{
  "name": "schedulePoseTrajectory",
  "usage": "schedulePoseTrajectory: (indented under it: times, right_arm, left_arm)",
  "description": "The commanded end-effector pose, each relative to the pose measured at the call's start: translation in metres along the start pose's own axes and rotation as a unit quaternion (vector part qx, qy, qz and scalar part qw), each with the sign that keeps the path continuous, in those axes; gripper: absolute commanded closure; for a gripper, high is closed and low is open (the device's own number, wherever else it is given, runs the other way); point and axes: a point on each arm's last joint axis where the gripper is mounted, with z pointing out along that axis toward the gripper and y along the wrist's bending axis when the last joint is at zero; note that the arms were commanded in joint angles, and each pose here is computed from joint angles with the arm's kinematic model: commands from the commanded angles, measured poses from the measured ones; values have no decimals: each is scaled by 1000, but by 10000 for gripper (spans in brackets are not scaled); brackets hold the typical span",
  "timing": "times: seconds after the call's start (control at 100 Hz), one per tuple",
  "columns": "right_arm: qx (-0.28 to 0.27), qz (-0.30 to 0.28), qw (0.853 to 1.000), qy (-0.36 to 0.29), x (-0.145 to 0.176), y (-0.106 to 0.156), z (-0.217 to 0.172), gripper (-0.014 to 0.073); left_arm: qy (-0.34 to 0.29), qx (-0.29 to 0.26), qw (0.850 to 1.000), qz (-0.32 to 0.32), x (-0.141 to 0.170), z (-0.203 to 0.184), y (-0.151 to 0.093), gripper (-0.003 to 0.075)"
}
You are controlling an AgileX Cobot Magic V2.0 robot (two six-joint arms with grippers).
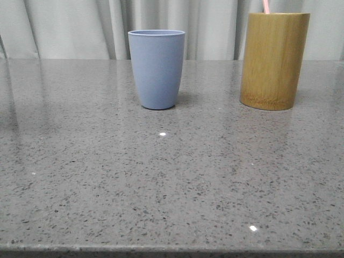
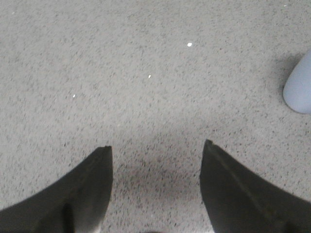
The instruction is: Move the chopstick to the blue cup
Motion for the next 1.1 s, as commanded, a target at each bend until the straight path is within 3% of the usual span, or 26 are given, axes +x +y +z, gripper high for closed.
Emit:
schedulePoseTrajectory:
  times: [0.0, 0.28, 0.49, 0.85, 1.09]
  right_arm:
    - [-8, 4, 999, -46, -17, 2, -5, 209]
    - [-39, -4, 998, -49, -20, 12, -5, 209]
    - [-59, -2, 996, -61, -47, 21, -5, 209]
    - [-111, -23, 992, -64, -112, 59, 35, 209]
    - [-114, -25, 992, -54, -144, 75, 76, 209]
  left_arm:
    - [-77, 4, 997, -11, 12, -24, 5, 319]
    - [-148, 10, 989, -8, 81, -40, 11, 319]
    - [-176, 14, 984, -7, 114, -41, 14, 319]
    - [-186, 15, 982, -7, 118, -41, 15, 319]
    - [-186, 15, 982, -7, 118, -41, 15, 319]
